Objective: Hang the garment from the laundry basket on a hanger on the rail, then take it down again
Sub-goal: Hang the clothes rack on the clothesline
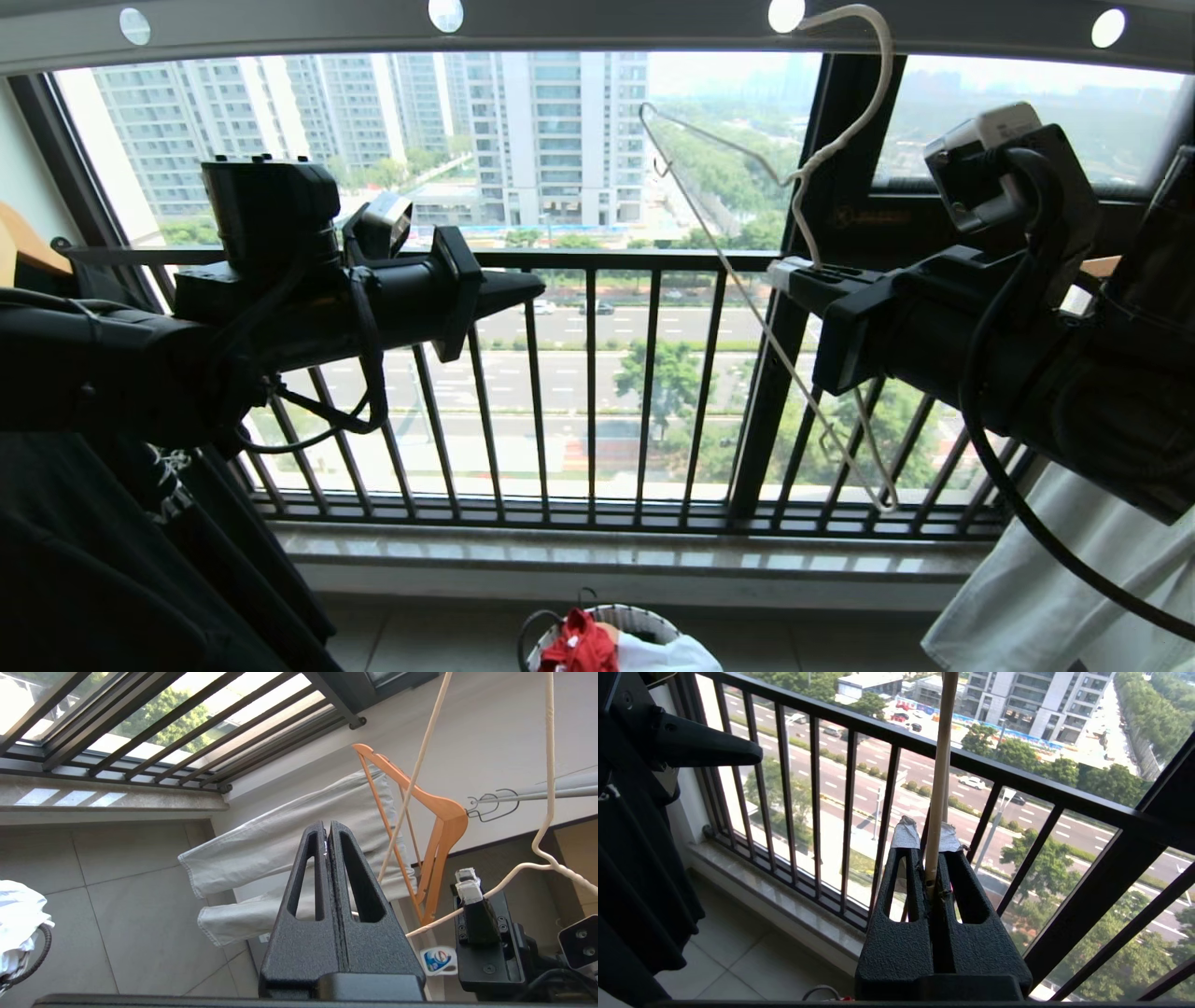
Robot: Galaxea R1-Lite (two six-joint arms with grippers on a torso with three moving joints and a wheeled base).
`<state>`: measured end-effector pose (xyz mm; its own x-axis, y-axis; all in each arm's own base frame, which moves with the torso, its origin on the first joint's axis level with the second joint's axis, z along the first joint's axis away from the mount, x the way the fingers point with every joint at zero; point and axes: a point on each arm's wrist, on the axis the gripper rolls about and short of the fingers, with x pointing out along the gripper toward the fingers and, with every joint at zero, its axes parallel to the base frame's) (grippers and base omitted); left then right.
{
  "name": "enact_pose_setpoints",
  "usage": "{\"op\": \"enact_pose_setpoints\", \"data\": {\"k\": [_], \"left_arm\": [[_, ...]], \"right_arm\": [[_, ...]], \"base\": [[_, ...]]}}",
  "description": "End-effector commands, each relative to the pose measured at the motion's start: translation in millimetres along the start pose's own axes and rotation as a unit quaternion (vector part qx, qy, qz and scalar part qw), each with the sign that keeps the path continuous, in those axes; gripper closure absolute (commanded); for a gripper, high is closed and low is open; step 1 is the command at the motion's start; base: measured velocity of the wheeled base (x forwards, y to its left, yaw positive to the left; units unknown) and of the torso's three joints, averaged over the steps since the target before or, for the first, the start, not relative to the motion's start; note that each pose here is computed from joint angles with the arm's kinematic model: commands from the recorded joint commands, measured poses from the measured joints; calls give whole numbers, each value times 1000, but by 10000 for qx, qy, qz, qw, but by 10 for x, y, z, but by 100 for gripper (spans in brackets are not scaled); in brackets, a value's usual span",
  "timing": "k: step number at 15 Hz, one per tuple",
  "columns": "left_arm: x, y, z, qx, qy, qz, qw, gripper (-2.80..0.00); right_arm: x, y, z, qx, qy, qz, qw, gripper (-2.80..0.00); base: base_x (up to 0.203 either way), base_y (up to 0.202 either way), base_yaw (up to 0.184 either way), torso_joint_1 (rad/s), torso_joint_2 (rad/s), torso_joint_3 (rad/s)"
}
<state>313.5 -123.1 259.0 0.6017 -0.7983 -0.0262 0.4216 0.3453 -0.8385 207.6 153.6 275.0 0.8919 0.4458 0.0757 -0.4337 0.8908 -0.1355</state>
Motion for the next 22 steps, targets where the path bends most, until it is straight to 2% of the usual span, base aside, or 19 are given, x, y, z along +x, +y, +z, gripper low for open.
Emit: {"op": "enact_pose_setpoints", "data": {"k": [1, 4, 9, 13, 17, 22], "left_arm": [[-13, -21, 1, -11, -1, -31, 10000, 0], [-34, -49, 3, 10, -18, -57, 10000, 0], [-43, -67, 0, 12, -7, -68, 10000, 0], [-60, -87, 7, 33, -31, -91, 9999, 0], [-57, -82, 6, 29, -28, -85, 10000, 0], [-65, -96, 5, 39, -32, -99, 9999, 0]], "right_arm": [[24, -50, 79, -3, -32, -86, 10000, 0], [114, -66, 79, -41, 160, -104, 9998, 0], [304, -74, 65, -90, 190, -164, 9996, 0], [473, -219, -31, -145, 327, -353, 9987, 0], [454, -214, -74, -341, 603, -230, 9973, 0], [419, -220, -52, -464, 590, -212, 9970, 0]], "base": [[0, 0, 0, 0, 0, 0], [0, 0, 0, 0, 0, 0], [0, 0, 0, 0, 0, 0], [0, 0, 0, 0, 0, 0], [0, 0, 0, 0, 0, 0], [0, 0, 0, 0, 0, 0]]}}
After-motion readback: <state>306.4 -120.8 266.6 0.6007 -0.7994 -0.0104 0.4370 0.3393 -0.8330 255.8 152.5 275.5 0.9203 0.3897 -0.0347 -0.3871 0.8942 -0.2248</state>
